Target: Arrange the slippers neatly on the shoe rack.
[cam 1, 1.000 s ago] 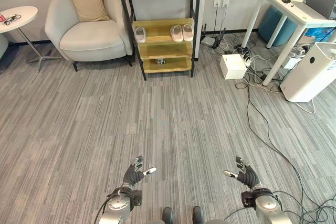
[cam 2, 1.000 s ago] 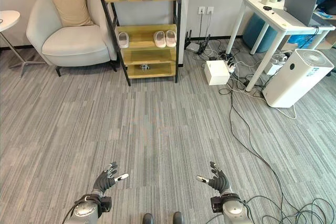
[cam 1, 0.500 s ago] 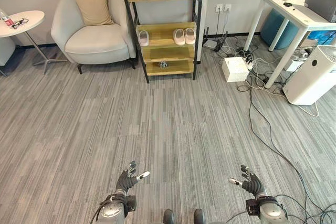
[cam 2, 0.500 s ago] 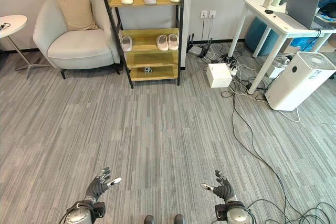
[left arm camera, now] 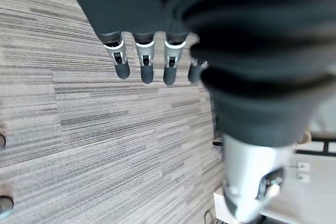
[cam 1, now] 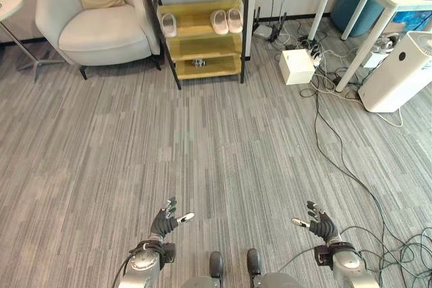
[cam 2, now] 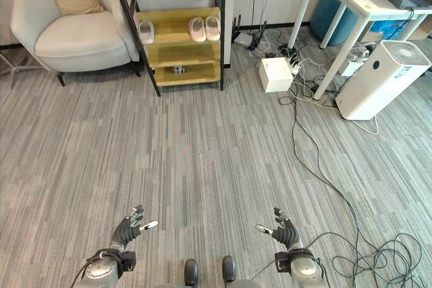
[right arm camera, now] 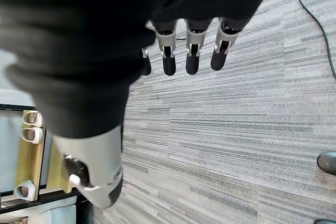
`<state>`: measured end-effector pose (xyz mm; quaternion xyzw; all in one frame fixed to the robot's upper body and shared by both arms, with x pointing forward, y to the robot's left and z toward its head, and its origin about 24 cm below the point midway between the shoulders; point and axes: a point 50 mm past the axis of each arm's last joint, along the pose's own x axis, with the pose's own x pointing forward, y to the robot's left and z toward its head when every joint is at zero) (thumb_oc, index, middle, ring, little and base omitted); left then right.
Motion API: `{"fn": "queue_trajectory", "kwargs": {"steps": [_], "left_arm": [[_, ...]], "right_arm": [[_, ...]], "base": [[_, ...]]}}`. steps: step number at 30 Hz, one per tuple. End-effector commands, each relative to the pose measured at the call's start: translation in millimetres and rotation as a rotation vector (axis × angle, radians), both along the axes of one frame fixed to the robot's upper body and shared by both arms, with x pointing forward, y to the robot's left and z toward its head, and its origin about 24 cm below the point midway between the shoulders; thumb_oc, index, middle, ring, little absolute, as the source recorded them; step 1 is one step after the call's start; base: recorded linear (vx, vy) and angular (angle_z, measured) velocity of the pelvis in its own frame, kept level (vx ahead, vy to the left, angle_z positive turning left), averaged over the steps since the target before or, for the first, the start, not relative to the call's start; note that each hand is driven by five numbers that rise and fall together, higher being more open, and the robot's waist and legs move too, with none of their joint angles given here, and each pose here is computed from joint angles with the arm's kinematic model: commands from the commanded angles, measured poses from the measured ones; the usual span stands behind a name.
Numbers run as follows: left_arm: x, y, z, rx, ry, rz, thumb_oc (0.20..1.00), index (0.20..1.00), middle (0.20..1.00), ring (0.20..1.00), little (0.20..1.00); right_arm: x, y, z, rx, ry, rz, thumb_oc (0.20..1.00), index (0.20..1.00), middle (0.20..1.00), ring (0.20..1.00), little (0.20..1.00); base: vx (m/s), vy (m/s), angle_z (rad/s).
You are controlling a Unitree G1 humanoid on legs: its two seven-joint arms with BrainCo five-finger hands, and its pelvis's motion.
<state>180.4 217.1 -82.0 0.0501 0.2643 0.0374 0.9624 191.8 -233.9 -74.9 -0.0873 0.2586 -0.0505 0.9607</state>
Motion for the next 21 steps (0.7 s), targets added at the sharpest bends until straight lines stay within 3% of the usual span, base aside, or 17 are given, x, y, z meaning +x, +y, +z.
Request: {"fn": "queue_trajectory", "kwargs": {"steps": [1,11,21], "left_arm": [[15,18,14,0.084,-0.076,-0.002,1.0,1.0,1.0,1.0,1.0],[50,-3,33,0.006,-0.195,-0.003,1.0,1.0,1.0,1.0,1.0],[28,14,20,-0.043,-0.135,0.11,1.0,1.0,1.0,1.0,1.0]], "right_arm": [[25,0,24,0.003,-0.157,-0.013,1.0,1.0,1.0,1.0,1.0],[22,-6,31,-0.037,-0.178,-0.016,1.0,1.0,1.0,1.0,1.0],[12,-24,39,-0.087,-0.188,-0.005,1.0,1.0,1.0,1.0,1.0]], "base": [[-0.01,0.08,-0.11],[0.4,-0.092,0.15],[0.42,-0.262,0.04]]}}
